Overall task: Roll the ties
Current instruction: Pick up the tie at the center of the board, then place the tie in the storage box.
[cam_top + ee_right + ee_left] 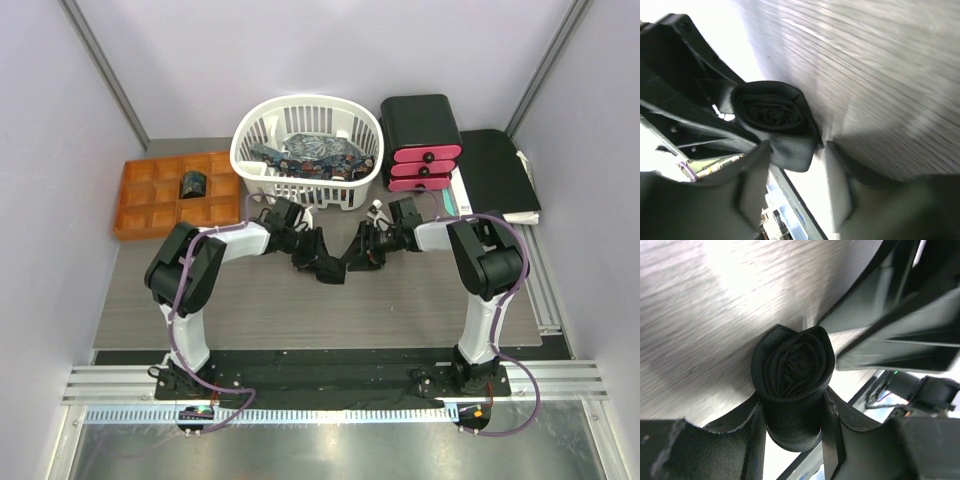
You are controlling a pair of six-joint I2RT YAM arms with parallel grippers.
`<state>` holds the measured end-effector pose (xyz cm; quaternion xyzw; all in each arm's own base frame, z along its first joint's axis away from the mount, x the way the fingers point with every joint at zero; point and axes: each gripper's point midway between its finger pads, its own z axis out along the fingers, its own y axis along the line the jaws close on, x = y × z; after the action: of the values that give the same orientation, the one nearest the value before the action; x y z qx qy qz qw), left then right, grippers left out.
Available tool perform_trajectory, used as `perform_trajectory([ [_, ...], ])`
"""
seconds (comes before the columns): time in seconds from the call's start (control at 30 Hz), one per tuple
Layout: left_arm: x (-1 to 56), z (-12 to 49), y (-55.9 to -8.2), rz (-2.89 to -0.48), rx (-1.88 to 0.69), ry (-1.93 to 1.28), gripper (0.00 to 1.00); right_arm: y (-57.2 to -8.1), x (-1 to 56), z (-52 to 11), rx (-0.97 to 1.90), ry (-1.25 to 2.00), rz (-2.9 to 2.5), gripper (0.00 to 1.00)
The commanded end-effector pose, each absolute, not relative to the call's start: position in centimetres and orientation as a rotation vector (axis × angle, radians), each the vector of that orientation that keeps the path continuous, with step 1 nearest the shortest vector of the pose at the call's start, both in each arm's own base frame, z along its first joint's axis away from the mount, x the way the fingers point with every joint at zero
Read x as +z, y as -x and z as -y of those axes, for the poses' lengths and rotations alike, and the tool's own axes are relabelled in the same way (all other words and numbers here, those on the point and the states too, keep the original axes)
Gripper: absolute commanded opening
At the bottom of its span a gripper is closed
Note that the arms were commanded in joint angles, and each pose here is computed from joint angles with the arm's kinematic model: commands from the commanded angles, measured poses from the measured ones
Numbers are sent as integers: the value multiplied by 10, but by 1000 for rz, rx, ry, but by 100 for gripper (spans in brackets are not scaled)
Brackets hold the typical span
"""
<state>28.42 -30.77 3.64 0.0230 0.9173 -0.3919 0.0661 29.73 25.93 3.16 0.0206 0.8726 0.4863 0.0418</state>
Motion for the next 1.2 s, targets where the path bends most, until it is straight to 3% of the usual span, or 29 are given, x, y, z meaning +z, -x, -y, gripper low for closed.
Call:
perform_trajectory([
  [0.0, 29, 276, -271, -2846, -1008, -179, 0, -317, 65, -261, 1520, 17, -2565, 59],
  [0.03, 31, 273, -272, -2841, -998, -192, 0, -320, 67, -260, 1517, 23, -2554, 63],
  [0.17, 41, 255, -277, -2811, -940, -267, 0, -326, 79, -253, 1527, 10, -2538, 99],
  [0.4, 82, 213, -284, -2704, -828, -484, 0, -336, 90, -240, 1522, -4, -2512, 100],
  [0.67, 145, 117, -318, -2667, -577, -468, 0, -341, 90, -229, 1497, -12, -2517, 100],
  [0.9, 198, -4, -393, -2623, -278, -236, 0, -343, 92, -227, 1485, -5, -2519, 100],
  [1.0, 225, -22, -435, -2539, -188, -199, 0, -343, 88, -226, 1476, -16, -2529, 100],
  [1.17, 215, -33, -483, -2489, -140, -121, 0, -347, 89, -226, 1463, -19, -2524, 100],
])
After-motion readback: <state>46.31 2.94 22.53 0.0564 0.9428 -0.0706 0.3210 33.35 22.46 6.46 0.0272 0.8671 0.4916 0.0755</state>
